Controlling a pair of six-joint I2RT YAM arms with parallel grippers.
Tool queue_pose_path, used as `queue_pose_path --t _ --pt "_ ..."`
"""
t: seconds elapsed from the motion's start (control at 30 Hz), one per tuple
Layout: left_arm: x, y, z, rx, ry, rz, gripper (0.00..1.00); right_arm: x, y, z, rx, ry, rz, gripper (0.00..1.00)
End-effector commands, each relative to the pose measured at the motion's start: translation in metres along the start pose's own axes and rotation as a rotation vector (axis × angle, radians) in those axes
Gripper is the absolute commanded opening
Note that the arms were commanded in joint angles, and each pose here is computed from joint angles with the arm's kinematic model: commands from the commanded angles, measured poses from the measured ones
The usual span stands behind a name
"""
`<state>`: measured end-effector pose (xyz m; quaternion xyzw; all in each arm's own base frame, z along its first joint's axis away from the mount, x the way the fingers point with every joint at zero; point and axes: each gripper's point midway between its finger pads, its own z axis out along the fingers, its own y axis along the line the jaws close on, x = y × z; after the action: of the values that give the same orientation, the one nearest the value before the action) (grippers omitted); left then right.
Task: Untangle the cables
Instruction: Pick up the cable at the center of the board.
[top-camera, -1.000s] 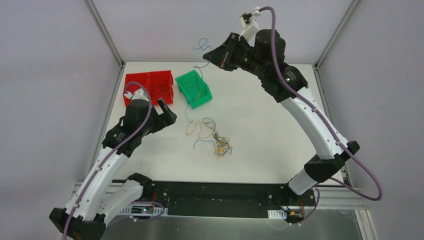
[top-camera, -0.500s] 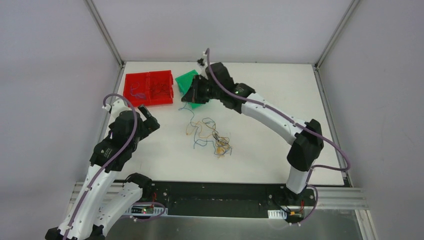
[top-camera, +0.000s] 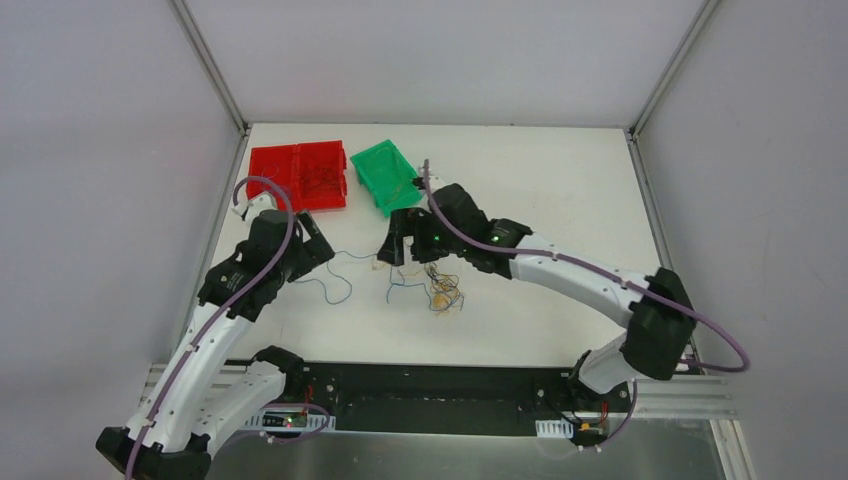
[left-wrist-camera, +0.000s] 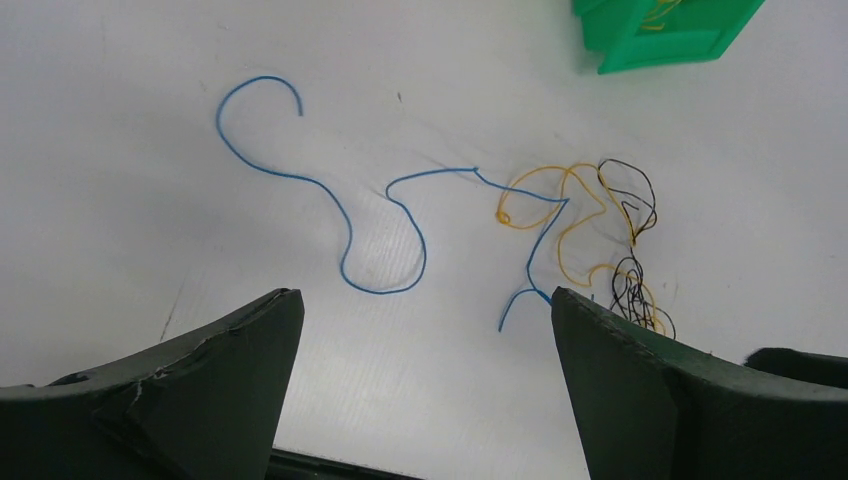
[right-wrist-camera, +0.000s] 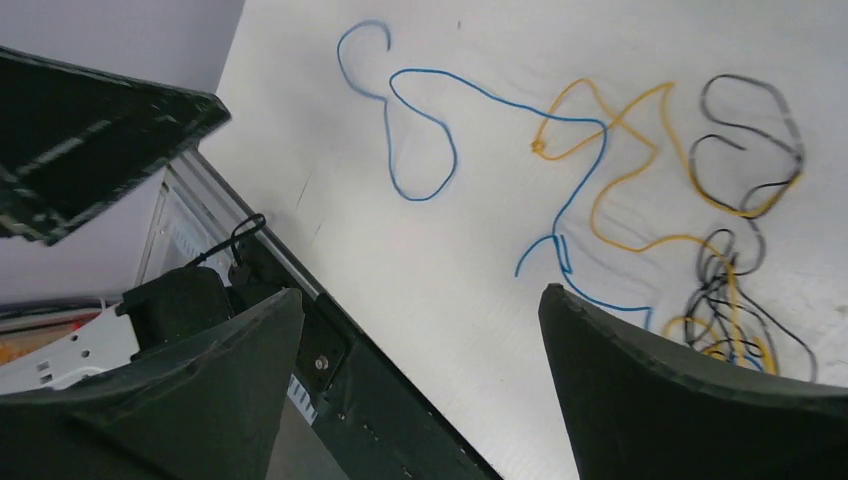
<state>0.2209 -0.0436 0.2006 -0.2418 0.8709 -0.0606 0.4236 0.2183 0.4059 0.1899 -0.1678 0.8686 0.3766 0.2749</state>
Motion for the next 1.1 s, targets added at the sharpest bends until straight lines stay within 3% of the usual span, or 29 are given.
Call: queue_pose_path --t 0.0,0.27,0.43,0.53,0.67,0.9,1.07 --pt "0.019 -0.014 0.005 0.051 0.107 -0.015 0.99 -0.039 -0.017 -0.055 0.066 -0.188 0.006 0.92" --pt "0.029 -0.011 0.014 0.013 0.162 0.031 0.99 -0.005 -0.087 -0.081 0.301 -0.133 0.133 0.91" --pt "0.015 0.014 0.013 -0.189 0.167 0.092 0.99 0.023 -0.098 -0.080 0.313 -0.068 0.211 0.91" --pt "0.023 0.017 0.019 -0.214 0.229 0.065 0.99 0.042 -0.095 -0.072 0.268 -0.007 0.260 0.88" --pt "0.047 0.014 0.034 -0.188 0.320 0.008 0.99 0.060 -0.109 -0.058 0.310 0.054 0.279 0.85" --pt "0.089 0.008 0.064 -0.093 0.447 -0.051 0.99 0.053 -0.126 -0.048 0.416 0.073 0.210 0.81" --pt "0.118 -0.015 0.085 0.079 0.518 -0.082 0.99 0.050 -0.124 -0.047 0.399 0.068 0.204 0.81"
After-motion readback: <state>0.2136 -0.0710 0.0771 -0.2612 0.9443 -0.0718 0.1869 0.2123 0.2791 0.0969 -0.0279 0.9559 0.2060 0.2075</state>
